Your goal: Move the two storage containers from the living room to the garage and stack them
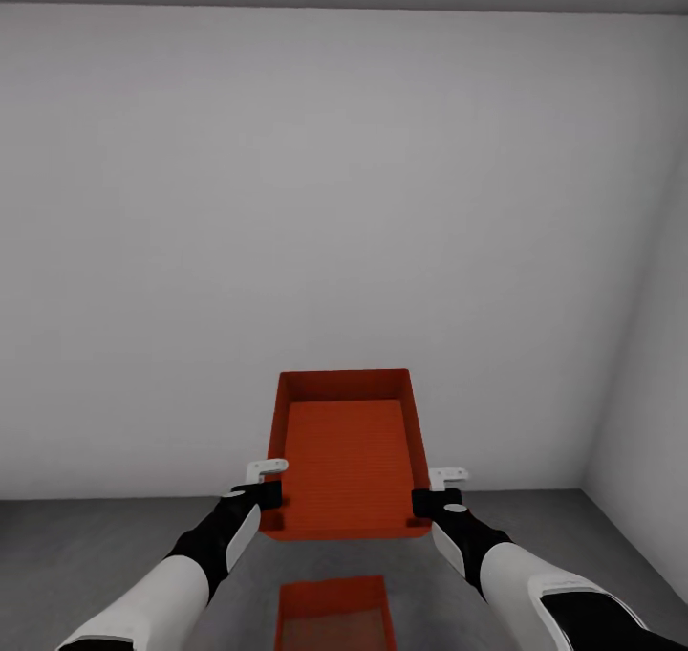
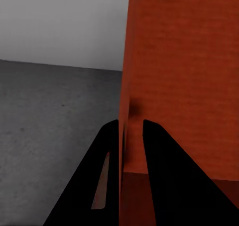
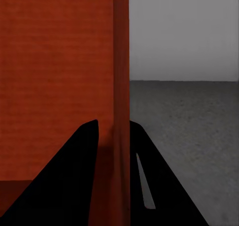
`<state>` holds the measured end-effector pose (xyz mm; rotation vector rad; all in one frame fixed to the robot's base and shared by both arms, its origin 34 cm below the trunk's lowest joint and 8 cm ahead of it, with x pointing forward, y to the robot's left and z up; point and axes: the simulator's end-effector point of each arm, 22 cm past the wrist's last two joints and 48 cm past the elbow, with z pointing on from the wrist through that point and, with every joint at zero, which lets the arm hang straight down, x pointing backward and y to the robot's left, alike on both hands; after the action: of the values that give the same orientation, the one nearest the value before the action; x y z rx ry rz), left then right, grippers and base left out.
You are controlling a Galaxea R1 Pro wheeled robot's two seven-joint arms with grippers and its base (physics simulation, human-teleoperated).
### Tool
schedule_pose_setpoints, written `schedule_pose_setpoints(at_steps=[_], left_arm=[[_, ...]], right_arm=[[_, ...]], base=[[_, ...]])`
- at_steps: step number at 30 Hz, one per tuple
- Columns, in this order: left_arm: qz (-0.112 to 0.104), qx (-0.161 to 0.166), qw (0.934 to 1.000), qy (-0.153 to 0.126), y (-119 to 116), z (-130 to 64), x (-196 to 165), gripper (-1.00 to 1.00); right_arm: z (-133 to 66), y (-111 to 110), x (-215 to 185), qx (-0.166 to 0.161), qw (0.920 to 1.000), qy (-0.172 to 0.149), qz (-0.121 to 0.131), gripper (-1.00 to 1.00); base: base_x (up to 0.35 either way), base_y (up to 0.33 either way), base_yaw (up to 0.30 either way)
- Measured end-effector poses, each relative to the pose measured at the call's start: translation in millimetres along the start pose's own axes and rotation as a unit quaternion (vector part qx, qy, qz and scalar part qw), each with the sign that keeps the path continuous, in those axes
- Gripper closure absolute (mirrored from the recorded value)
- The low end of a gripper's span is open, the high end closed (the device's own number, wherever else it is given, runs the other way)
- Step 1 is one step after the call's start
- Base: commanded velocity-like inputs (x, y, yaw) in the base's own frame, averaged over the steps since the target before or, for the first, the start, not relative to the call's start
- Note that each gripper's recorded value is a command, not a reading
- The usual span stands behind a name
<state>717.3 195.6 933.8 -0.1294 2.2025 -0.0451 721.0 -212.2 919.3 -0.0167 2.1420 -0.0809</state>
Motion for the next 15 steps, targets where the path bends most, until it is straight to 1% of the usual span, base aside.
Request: schedule_pose_setpoints(at_steps=[10, 12, 15], left_arm=[[0.0, 0.0, 1.0, 0.0, 0.0, -0.1, 0.0, 1.0], [-0.001, 0.0, 1.0, 0.0, -0.2, -0.3, 0.2, 1.0], [-0.001, -0.001, 1.0, 0.0, -1.2, -0.8, 0.3, 1.0]], right_arm=[[-0.1, 0.0, -0.2, 0.0, 1.0, 0.0, 0.0, 1.0], [-0.3, -0.2, -0.2, 0.0, 1.0, 0.001, -0.001, 1.0], [-0.4, -1.2, -0.3, -0.001, 1.0, 0.0, -0.001, 1.0]], base=[[0.003, 0.001, 0.013], [0.118, 0.084, 0.0], [0.227, 0.181, 0.0]])
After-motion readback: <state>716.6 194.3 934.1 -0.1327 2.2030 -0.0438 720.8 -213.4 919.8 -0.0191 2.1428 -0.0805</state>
